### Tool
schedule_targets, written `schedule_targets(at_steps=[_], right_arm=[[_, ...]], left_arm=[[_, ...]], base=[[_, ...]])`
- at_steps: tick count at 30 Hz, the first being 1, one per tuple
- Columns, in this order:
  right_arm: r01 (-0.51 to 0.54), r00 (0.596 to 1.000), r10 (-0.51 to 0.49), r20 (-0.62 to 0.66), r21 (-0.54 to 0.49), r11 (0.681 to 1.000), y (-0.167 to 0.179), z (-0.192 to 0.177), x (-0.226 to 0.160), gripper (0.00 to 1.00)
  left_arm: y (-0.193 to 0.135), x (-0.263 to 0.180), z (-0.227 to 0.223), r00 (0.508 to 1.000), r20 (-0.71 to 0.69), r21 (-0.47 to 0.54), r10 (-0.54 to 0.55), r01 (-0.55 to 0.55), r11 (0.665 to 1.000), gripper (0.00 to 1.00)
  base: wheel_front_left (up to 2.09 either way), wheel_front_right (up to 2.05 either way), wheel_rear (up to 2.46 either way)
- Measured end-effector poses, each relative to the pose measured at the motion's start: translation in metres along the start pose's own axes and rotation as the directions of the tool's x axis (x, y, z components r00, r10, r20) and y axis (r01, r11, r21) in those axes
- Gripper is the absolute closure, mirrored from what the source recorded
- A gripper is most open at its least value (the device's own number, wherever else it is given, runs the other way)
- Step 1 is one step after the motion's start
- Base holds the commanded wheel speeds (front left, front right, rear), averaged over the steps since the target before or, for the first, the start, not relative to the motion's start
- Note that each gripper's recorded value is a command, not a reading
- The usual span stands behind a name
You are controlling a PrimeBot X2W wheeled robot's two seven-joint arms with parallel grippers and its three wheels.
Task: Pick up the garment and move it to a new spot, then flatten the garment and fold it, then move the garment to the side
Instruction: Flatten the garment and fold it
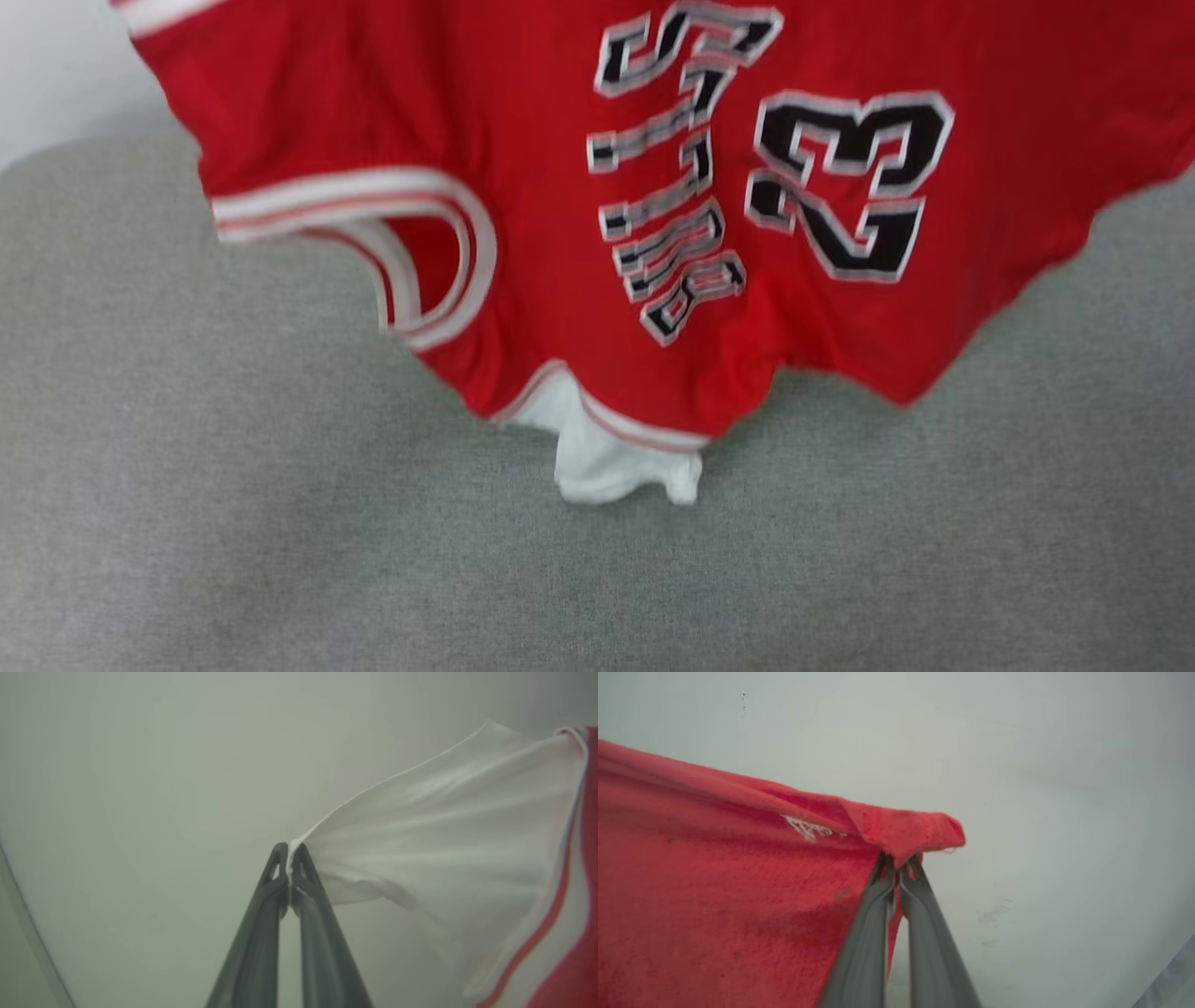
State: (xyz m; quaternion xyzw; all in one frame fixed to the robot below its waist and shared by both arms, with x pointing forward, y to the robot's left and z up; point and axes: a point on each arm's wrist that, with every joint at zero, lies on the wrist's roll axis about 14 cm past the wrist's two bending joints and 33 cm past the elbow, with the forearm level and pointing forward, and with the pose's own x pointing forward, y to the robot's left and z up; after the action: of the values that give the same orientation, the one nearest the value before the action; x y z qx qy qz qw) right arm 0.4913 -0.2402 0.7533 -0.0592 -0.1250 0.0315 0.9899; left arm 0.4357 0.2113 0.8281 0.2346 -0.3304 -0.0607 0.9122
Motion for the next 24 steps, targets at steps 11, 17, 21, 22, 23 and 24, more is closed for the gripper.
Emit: schedule_targets(at_steps=[11, 17, 21, 22, 23, 24], right_arm=[[0.028, 0.999, -0.026, 0.019, -0.118, 0.993, -0.006, -0.036, 0.117, 1.0], [0.061, 0.995, -0.049, 0.083, -0.146, 0.987, -0.003, -0.054, 0.177, 1.0], [0.065, 0.996, -0.052, 0.076, -0.172, 0.983, 0.005, -0.083, 0.205, 1.0], [0.065, 0.996, -0.052, 0.075, -0.173, 0.983, 0.007, -0.091, 0.211, 1.0], [0.063, 0.996, -0.052, 0.07, -0.165, 0.984, 0.009, -0.1, 0.215, 1.0], [0.06, 0.997, -0.051, 0.061, -0.158, 0.986, 0.011, -0.111, 0.219, 1.0]], left_arm=[[-0.001, 0.094, -0.088, 0.998, -0.039, 0.085, -0.045, 0.048, 0.995, 1.0], [0.001, 0.144, -0.122, 1.0, 0.011, 0.119, 0.009, -0.01, 0.993, 1.0], [-0.003, 0.16, -0.155, 1.0, 0.009, 0.122, 0.027, -0.028, 0.992, 1.0], [-0.006, 0.161, -0.166, 1.0, 0.002, 0.117, 0.028, -0.028, 0.993, 1.0], [-0.011, 0.161, -0.177, 1.0, -0.012, 0.109, 0.023, -0.022, 0.994, 1.0], [-0.017, 0.16, -0.191, 0.999, -0.033, 0.103, 0.014, -0.01, 0.995, 1.0]], base=[[0.0, 0.0, 0.0], [0.0, 0.0, 0.0], [0.0, 0.0, 0.0], [0.0, 0.0, 0.0], [0.0, 0.0, 0.0], [0.0, 0.0, 0.0]])
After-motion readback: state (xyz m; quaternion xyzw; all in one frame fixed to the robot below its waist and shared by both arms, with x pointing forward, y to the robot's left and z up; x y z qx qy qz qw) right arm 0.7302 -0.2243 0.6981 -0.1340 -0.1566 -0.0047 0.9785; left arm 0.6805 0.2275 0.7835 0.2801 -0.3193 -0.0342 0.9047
